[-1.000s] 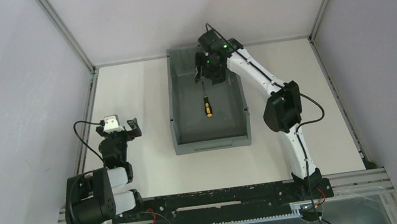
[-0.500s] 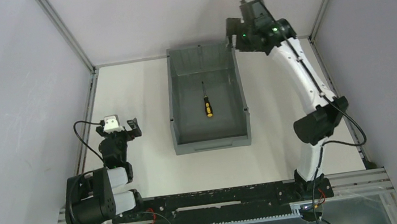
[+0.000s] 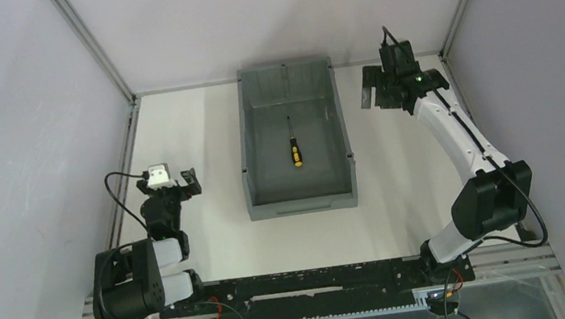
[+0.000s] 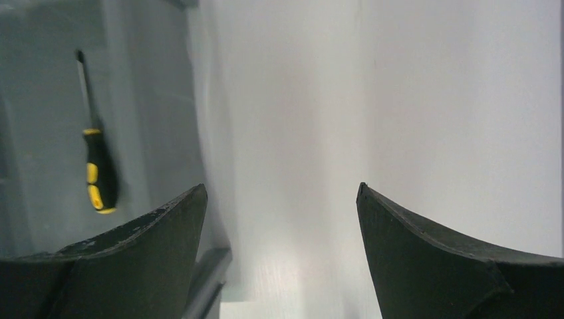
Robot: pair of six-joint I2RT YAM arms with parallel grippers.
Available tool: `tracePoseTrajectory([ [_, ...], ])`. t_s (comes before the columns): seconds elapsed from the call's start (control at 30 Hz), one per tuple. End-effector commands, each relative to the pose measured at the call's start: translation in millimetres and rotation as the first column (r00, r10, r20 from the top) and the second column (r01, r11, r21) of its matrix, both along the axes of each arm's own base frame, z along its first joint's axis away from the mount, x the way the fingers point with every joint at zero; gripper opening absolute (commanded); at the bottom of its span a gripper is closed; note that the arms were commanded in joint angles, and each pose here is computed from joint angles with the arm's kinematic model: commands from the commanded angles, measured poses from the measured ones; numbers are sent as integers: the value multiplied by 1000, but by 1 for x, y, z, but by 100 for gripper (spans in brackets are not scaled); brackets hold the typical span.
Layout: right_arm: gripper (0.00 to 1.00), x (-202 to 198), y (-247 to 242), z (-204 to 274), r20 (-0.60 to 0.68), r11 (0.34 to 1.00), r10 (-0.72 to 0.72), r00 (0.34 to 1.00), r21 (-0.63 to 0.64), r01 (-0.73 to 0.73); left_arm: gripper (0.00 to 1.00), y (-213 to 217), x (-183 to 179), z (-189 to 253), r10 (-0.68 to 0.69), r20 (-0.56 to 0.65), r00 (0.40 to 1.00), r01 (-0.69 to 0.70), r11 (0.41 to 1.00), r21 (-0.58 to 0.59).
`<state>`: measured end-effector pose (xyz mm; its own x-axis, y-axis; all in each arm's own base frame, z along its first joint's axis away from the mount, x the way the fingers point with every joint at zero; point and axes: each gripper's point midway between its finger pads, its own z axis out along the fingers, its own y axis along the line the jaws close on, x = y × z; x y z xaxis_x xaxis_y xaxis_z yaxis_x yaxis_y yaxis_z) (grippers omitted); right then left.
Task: Put the screwdriver in the bin
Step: Reset both arms
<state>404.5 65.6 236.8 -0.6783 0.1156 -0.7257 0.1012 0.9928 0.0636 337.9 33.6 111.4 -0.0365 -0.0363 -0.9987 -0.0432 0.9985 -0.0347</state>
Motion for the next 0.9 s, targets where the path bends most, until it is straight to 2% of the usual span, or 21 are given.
tracePoseTrajectory([
  [0.0,91,-1,-9,3,91,1000,-3,996,7,2,100,1,11,30,2,91,996,-3,1000,3],
  [0.3,92,-14,-9,-27,61,1000,7,998,14,-8,100,1,11,30,2,92,996,-3,1000,4],
  [0.87,89,-12,0,-19,99,997,50,994,49,-55,100,1,11,30,2,92,996,-3,1000,4],
])
